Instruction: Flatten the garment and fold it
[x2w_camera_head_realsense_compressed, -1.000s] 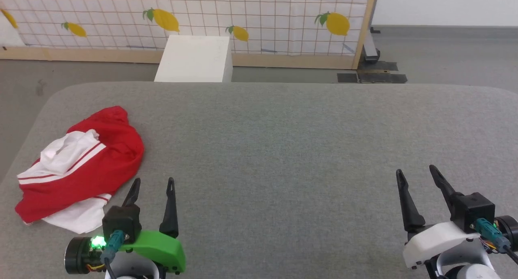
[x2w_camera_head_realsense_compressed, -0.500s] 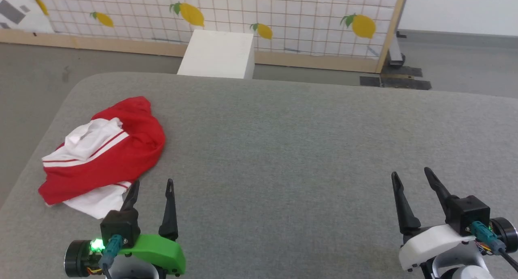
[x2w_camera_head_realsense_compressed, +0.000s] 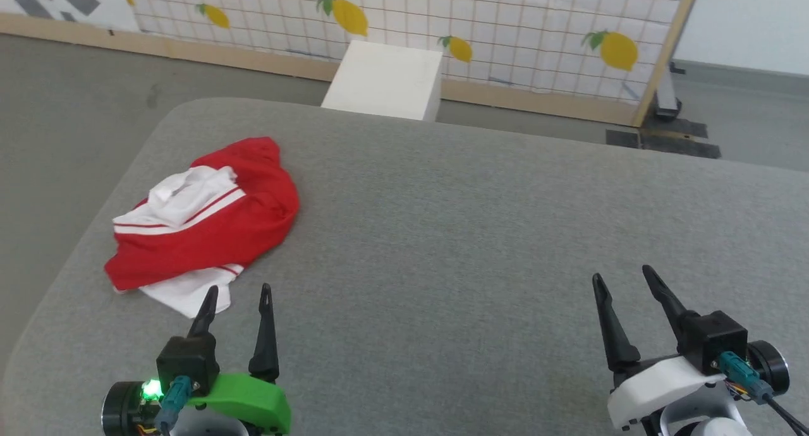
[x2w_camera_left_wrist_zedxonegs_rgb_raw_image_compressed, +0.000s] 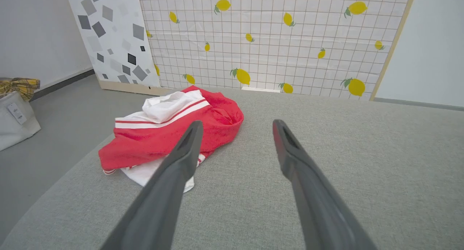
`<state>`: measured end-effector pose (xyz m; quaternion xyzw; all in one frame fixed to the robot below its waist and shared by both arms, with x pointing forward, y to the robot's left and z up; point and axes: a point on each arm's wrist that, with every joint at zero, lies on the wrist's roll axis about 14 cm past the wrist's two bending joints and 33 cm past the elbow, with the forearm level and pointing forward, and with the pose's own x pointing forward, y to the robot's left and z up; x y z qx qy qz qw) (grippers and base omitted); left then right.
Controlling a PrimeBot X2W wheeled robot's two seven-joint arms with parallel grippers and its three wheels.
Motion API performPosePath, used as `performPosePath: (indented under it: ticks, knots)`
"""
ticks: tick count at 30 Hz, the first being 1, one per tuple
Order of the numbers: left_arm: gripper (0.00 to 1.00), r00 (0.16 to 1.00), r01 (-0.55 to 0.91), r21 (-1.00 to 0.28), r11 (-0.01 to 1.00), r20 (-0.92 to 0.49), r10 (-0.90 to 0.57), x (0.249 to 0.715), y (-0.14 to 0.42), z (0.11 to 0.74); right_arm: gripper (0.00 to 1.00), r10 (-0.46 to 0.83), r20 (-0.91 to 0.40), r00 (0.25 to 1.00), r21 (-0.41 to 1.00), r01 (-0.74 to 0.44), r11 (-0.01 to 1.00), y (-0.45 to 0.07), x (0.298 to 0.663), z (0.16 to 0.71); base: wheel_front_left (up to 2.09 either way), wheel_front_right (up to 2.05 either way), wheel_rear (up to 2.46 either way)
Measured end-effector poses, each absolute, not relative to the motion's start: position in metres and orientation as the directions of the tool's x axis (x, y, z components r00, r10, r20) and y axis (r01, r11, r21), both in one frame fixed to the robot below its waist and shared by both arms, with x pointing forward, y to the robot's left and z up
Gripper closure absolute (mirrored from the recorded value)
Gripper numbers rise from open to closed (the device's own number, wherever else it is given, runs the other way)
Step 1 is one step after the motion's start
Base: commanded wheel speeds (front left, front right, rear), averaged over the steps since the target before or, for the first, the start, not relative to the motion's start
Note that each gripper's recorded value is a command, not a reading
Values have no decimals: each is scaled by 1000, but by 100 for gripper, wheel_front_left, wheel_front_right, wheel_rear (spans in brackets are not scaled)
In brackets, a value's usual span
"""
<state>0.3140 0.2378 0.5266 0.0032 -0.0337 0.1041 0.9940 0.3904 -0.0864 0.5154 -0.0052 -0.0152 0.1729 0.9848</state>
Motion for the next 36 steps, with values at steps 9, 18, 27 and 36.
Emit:
performPosePath:
  ticks: [9, 18, 27, 36]
  knots:
    - [0, 959, -274, -8, 962, 74, 273, 294, 256, 524, 0, 415, 37, 909, -13, -415, 910, -59, 391, 515, 0, 0, 0]
    - [0, 939, -333, -30, 943, 84, 334, 275, 271, 524, 0, 478, 44, 878, -6, -478, 878, -34, 391, 514, 0, 0, 0]
    - [0, 919, -382, -35, 924, 91, 383, 257, 282, 522, 0, 524, 54, 850, 3, -525, 851, -15, 390, 515, 0, 0, 0]
    - [0, 902, -415, -45, 908, 106, 418, 243, 289, 522, 0, 558, 62, 827, 4, -560, 829, -1, 388, 515, 0, 0, 0]
